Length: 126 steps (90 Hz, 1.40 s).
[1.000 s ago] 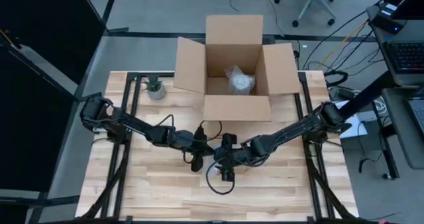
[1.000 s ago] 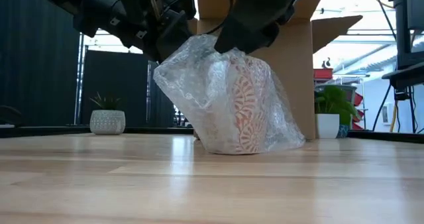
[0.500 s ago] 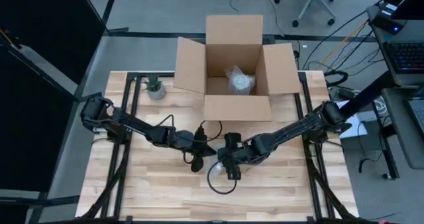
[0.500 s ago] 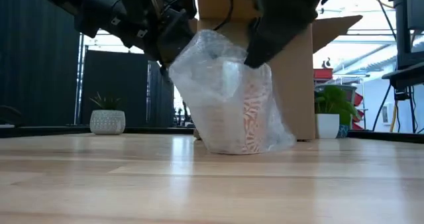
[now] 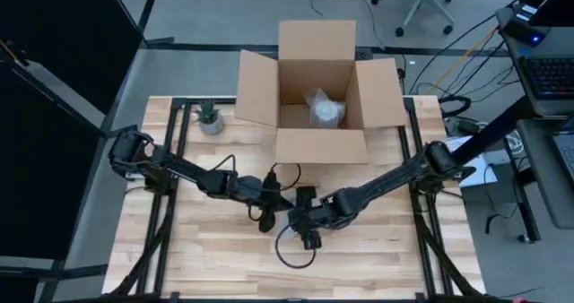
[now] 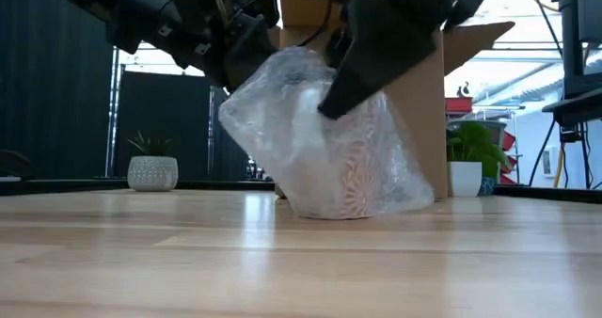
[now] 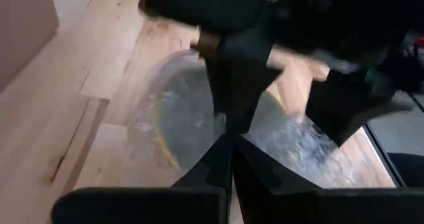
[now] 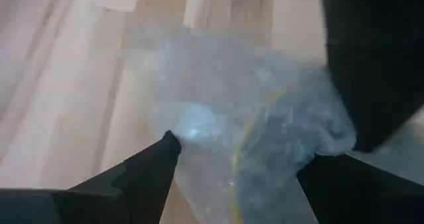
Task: Wrap mug
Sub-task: Wrap the orange patterned mug with bubble wrap
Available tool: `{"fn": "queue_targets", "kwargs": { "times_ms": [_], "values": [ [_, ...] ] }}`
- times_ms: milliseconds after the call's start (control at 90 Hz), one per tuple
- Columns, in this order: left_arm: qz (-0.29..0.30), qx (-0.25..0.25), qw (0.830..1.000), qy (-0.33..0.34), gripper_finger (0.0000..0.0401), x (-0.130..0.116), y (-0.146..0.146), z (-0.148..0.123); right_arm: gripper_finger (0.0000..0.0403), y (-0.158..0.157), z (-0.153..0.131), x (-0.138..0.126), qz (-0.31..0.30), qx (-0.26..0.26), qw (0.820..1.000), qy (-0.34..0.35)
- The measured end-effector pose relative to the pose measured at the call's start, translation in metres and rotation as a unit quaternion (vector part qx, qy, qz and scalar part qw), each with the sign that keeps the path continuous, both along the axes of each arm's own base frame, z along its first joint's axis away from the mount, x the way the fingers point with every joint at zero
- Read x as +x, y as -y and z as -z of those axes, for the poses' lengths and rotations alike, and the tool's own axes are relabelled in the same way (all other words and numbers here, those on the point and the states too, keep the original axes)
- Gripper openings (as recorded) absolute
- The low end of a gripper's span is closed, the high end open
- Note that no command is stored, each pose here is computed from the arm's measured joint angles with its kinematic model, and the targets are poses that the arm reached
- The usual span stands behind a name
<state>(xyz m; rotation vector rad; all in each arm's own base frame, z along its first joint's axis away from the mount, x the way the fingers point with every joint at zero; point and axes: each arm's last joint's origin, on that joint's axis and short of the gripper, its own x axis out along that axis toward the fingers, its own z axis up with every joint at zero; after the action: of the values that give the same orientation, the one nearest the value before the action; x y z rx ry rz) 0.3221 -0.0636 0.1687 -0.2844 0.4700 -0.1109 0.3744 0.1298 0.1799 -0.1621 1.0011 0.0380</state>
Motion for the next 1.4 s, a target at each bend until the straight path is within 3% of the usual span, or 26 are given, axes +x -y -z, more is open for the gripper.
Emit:
{"fn": "queue_targets", "kwargs": {
  "times_ms": [411,722,822,967,1133,1400],
  "values": [
    [0.027,-0.016,0.999,0.01,0.0,0.007,0.001,-0.018,0.0279,0.0,0.005,0.002,0.01,-0.004,1.0,0.001],
    [0.002,0.005,1.0,-0.013,0.0,-0.02,-0.004,-0.057,0.0279,0.001,0.006,0.002,0.011,-0.004,1.0,-0.001],
    [0.004,0.019,0.999,-0.048,0.0,-0.033,0.001,-0.06,0.0279,0.001,0.006,0.002,0.011,-0.004,1.0,-0.002],
    [0.007,0.057,0.991,-0.122,0.0,-0.053,0.016,-0.04,0.0279,0.001,0.006,0.002,0.013,-0.001,1.0,-0.003],
    [-0.005,0.055,0.985,-0.166,0.0,-0.063,0.031,0.01,0.0279,0.001,0.006,0.002,0.013,-0.002,1.0,-0.003],
    [0.017,0.061,0.994,-0.09,0.0,-0.035,0.046,0.036,0.0279,0.001,0.006,0.002,0.013,-0.002,1.0,-0.003]
  ]
}}
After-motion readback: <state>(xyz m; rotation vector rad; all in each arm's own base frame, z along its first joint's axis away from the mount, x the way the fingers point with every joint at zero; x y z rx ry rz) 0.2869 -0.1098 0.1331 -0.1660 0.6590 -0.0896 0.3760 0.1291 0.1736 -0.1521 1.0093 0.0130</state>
